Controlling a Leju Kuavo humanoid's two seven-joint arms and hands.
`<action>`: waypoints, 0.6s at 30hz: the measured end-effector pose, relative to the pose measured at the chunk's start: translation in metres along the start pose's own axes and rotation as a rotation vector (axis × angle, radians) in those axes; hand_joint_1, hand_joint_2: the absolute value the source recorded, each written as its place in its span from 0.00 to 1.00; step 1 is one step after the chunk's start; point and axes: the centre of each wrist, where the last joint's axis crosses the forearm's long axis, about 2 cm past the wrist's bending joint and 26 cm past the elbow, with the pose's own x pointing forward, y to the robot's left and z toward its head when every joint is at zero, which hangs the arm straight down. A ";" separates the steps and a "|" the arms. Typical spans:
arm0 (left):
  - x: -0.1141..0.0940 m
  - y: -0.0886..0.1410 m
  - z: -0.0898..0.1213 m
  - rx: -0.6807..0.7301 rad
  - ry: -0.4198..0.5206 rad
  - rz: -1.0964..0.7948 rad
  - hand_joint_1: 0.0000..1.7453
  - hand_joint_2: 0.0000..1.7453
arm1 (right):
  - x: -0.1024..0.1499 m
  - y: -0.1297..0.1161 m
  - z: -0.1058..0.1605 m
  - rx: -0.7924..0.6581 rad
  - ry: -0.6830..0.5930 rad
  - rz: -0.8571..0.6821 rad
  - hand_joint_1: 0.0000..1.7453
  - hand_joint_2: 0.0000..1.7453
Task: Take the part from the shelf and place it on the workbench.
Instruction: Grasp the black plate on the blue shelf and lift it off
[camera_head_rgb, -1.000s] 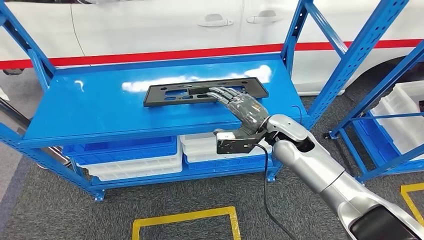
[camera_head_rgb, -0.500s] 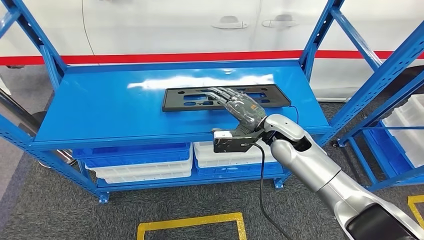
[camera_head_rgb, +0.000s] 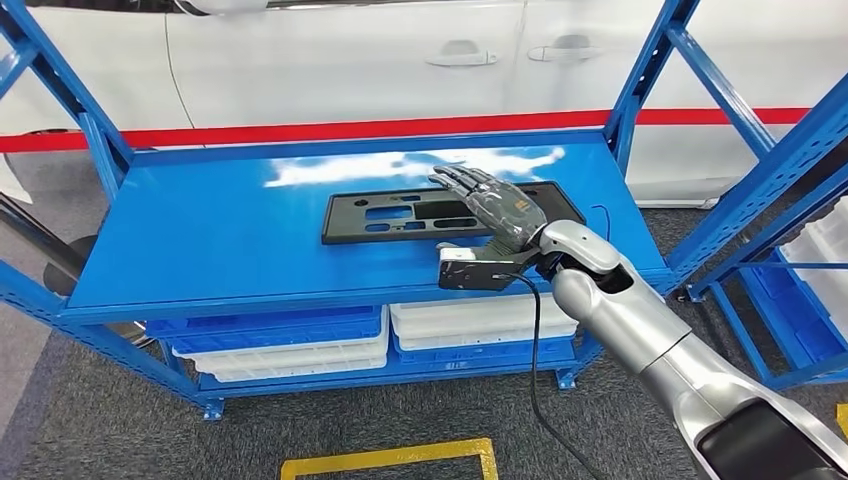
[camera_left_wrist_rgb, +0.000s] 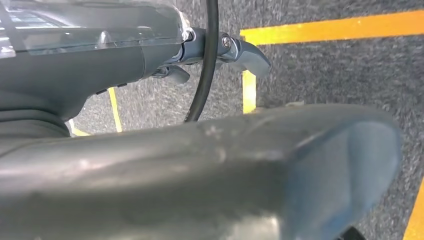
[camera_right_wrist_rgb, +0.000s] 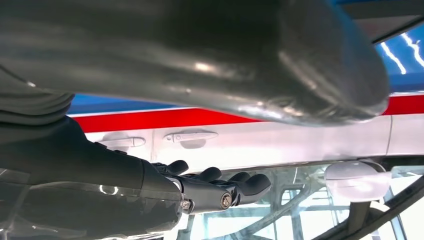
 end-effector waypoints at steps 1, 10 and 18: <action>0.000 0.000 0.000 0.000 0.001 0.000 0.00 0.00 | -0.001 0.000 0.000 0.001 0.002 0.001 0.00 0.00; 0.000 0.001 0.000 -0.001 0.001 0.000 0.00 0.00 | -0.004 0.000 -0.003 0.002 0.024 -0.002 0.00 0.00; 0.001 -0.001 0.000 -0.004 -0.002 0.003 0.00 0.00 | -0.018 0.003 0.000 0.010 0.089 -0.005 0.00 0.75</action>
